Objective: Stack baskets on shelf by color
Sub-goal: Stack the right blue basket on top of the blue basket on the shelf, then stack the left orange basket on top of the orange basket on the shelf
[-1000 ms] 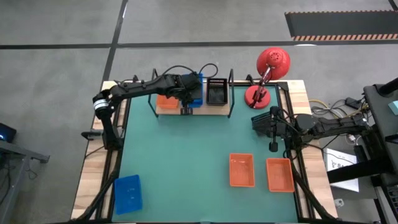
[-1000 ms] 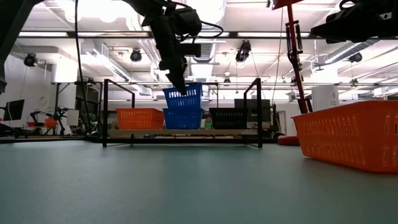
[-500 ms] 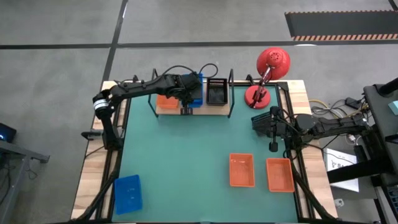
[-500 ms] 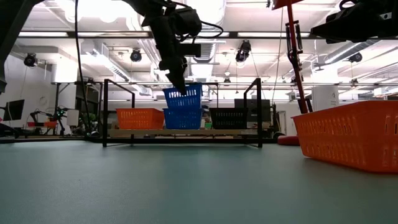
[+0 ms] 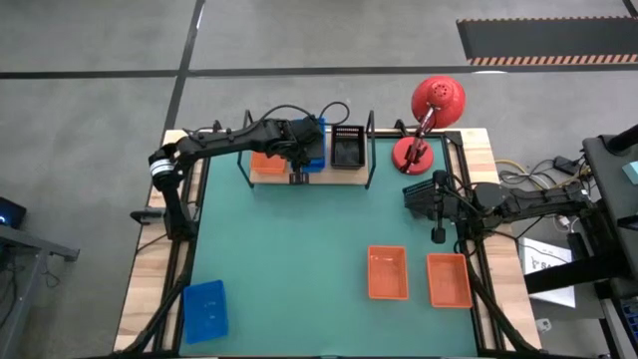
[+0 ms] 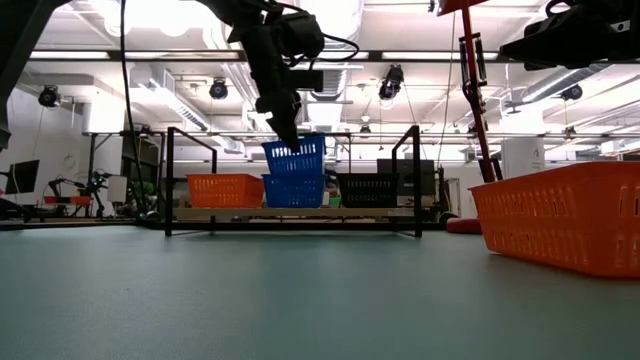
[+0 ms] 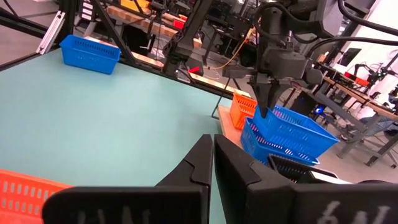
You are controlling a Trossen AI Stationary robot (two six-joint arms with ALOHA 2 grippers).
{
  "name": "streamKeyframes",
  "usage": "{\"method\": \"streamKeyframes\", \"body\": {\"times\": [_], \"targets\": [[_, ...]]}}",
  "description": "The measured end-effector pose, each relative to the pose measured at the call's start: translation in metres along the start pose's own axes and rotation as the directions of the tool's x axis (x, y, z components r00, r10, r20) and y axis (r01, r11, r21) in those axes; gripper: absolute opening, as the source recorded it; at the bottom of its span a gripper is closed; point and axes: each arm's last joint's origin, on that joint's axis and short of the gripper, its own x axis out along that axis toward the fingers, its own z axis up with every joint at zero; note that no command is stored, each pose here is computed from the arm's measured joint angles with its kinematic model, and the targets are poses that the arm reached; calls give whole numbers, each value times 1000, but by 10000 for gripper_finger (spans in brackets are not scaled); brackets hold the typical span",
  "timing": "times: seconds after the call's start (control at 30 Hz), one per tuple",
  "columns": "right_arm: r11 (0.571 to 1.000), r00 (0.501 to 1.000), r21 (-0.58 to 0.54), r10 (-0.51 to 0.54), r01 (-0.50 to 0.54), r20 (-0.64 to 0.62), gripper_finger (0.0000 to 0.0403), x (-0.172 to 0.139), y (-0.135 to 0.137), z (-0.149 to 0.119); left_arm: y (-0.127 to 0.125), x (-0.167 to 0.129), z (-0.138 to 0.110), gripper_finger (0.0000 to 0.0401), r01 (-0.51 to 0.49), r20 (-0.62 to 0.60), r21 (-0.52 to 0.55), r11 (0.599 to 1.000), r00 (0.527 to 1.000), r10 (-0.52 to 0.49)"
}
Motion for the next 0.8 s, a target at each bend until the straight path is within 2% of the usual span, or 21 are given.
{"method": "streamKeyframes", "body": {"times": [0.13,0.5,0.8], "targets": [[1000,1000,0,0,0,0,9,0,0,0,0,0,0,10,5,3,0,1000,1000,-5],[1000,1000,0,0,0,-1,9,0,0,0,0,0,0,86,4,7,-3,1000,1000,-4],[1000,1000,0,1,-1,-2,9,0,0,0,-6,-7,8,96,7,29,15,1000,1000,-7]]}}
